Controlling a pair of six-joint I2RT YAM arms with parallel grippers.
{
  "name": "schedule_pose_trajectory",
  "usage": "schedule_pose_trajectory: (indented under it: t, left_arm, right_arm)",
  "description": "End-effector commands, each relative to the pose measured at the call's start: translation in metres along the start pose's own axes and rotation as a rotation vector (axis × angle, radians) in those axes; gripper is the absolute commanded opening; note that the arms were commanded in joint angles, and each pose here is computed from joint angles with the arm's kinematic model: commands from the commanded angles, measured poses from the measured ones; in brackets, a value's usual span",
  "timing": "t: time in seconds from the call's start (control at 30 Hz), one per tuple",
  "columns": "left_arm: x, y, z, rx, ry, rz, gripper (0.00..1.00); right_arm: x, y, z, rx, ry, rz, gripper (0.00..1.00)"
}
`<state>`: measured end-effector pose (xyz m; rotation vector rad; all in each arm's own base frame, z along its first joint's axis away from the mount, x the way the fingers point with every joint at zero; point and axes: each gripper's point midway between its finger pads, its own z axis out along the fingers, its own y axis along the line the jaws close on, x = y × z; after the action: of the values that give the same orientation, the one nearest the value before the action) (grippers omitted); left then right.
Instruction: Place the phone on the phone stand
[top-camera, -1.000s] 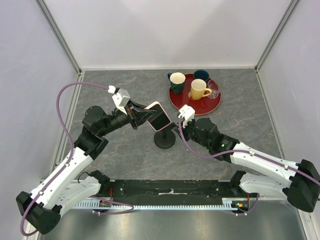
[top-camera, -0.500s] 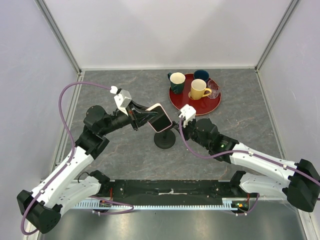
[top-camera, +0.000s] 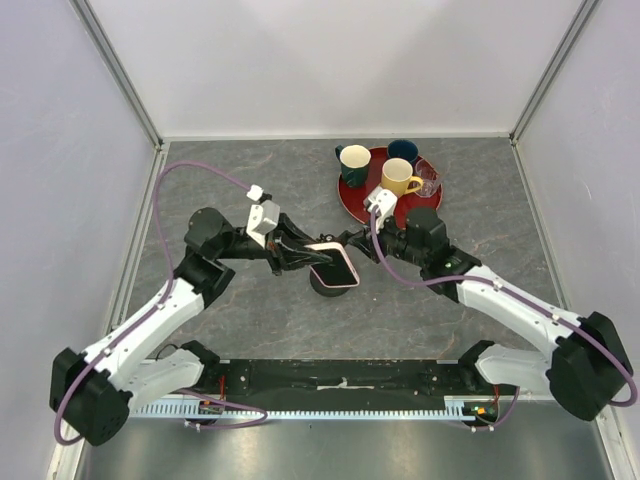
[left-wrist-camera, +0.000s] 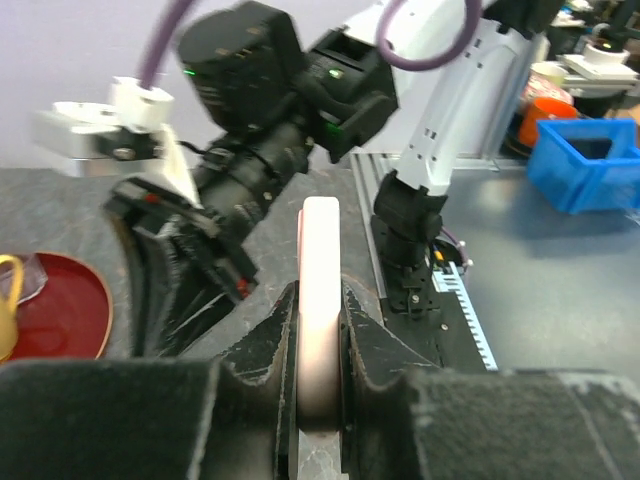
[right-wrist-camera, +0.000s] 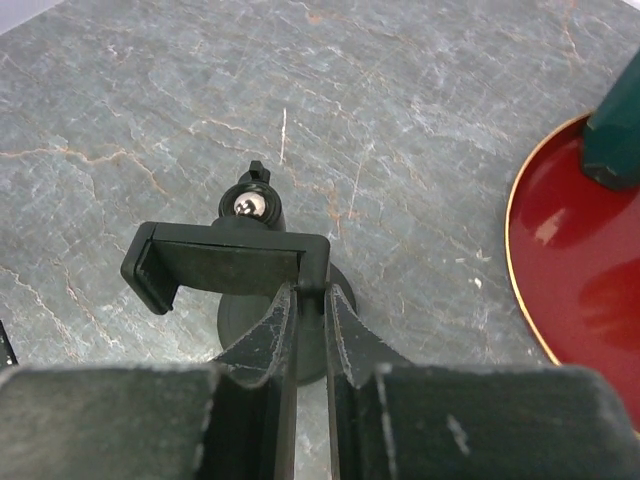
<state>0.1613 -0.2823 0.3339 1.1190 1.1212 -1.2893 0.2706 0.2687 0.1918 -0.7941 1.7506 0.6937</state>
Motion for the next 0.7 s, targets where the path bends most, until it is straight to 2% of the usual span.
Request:
schedule_pose_trajectory:
  t: [0.0,0.17,0.4,0.67]
  left_arm:
    - [-0.011,-0.022,0.013,0.225,-0.034,0.120,0.02]
    - [-0.002,0.005,0.034,0.202,-0.002,0.124,0.02]
    - [0.002,0.037,0.047,0.130,-0.022,0.226,0.02]
    - [0.037,0.063,0.049,0.084,0.050,0.318,0.02]
  right_arm:
    - [-0.002,0.020,0.013,-0.184,0.047,-0.018,0.00]
    - [-0.003,0.019,0.016,-0.195,0.048,-0.017,0.00]
    - [0.000,0.016,0.011,-0.200,0.047,0.001,0.00]
    - [0.002,0.015,0.010,-0.203,0.033,0.013,0.00]
